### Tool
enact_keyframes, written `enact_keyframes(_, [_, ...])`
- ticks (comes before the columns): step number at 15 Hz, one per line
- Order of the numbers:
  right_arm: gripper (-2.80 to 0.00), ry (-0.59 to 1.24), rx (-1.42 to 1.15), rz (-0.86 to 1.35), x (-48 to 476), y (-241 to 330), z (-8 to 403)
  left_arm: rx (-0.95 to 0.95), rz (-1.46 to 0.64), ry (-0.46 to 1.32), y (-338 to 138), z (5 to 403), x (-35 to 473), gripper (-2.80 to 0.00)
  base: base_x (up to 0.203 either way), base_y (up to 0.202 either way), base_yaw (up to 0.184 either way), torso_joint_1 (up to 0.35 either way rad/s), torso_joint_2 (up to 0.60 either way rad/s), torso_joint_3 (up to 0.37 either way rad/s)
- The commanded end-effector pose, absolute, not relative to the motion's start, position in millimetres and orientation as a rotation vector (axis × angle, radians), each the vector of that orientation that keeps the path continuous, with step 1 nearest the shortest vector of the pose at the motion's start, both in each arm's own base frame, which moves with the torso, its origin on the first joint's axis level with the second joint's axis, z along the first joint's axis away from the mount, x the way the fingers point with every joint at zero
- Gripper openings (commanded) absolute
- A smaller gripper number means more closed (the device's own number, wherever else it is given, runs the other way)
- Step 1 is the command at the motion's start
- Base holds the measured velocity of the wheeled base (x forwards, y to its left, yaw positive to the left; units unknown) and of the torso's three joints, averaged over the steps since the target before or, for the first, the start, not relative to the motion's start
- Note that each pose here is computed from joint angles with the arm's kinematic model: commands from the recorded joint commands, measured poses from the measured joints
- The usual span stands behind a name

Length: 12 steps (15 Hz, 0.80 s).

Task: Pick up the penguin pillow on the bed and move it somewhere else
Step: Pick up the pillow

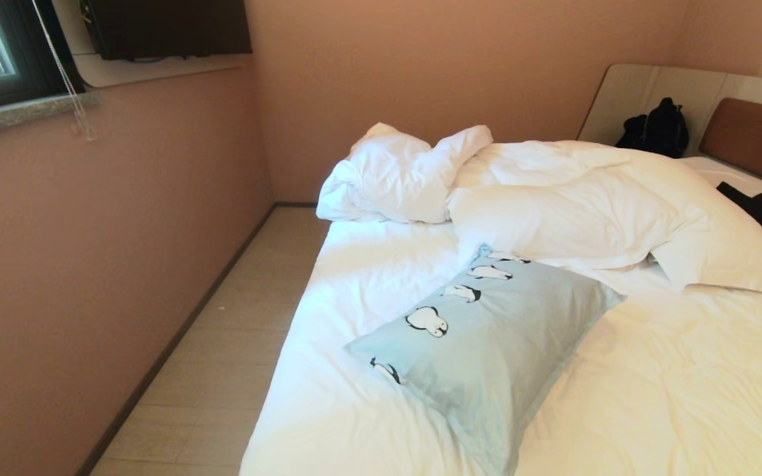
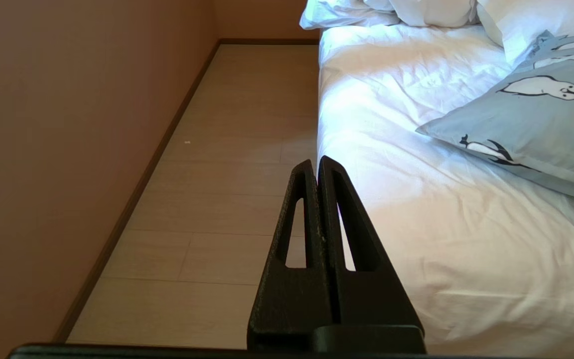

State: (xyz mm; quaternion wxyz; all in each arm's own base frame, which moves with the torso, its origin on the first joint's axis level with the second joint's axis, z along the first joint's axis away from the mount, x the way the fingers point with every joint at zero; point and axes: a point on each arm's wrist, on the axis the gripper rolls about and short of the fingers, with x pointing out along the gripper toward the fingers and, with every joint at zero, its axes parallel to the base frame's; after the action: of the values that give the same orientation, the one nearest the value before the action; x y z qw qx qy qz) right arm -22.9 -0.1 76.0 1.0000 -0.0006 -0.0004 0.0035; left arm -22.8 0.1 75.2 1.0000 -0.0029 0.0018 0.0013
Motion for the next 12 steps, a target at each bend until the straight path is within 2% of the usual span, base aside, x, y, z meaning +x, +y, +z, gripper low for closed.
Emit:
enact_keyframes(1, [-2.80, 0.002, -0.006, 0.009, -22.7, -0.1, 76.0, -0.006, 0.002, 0.005, 0.1, 74.7, -22.7, -2.80, 0.000, 0.000, 0.000, 0.000, 0.00, 0.000])
enact_keyframes(12, [-2.80, -0.001, -0.033, 0.011, -26.4, -0.1, 84.7, -0.006, 0.002, 0.005, 0.1, 74.7, -22.7, -2.80, 0.000, 0.000, 0.000, 0.000, 0.00, 0.000])
